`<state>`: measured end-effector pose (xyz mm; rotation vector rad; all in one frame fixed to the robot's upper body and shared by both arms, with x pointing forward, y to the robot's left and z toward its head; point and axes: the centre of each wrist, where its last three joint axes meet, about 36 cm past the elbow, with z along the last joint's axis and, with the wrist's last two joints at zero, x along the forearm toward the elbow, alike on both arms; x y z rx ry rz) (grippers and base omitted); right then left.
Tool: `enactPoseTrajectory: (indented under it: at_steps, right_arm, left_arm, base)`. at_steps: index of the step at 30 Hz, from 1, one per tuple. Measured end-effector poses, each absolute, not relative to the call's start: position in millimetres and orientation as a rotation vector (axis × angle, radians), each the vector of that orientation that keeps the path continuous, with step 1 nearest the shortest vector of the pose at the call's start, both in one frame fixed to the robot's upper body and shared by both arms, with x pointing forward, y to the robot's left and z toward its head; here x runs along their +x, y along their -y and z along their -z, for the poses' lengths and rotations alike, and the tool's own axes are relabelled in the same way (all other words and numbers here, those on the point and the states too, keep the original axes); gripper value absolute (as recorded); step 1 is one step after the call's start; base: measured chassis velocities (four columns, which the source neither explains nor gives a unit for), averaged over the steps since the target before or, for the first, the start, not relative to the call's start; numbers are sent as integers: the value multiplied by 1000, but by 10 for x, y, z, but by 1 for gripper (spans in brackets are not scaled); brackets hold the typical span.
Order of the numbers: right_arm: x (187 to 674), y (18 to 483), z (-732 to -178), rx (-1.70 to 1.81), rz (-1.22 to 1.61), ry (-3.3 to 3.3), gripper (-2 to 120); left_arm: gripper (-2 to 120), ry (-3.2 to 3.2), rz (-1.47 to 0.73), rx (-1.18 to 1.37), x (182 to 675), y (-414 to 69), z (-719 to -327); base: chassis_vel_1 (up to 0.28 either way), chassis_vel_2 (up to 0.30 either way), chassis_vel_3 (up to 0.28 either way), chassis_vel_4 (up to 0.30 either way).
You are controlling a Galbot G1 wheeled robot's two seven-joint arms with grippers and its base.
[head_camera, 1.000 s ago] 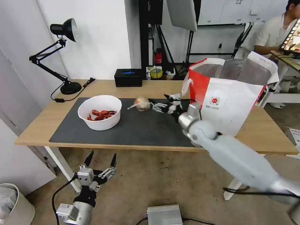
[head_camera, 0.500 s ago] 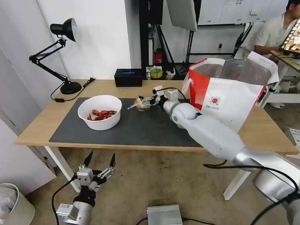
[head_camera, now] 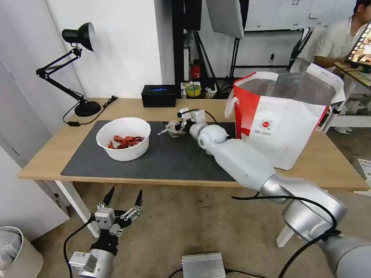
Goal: Pick up the trash from the table and place it into the takeout bag.
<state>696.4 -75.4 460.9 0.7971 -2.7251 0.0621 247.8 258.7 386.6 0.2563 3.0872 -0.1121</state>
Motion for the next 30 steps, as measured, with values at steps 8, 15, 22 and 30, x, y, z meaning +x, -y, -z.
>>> enactPoseTrajectory:
  at_steps: [8,15,22,30]
  right_arm:
    - [7008,699,-4488,774,-96,2704,100]
    - [6985,676,-4375,757,-77,2689,100]
    - [6966,674,-4330,749,-73,2688,91]
    - [6945,747,-4334,734,-73,2700,67]
  left_arm:
    - [100,-3084,115,254,2464,-2583,-3883]
    - [100,-3081,120,246,2430,-2539,-3874]
    - [100,-3078,121,243,2417,-2516,-3872]
    - [100,-3073,112,244,2411,-2537,-3892]
  base:
    - [0,0,0,0]
    - [0,0,0,0]
    - [0,0,0,0]
    - [0,0,0,0]
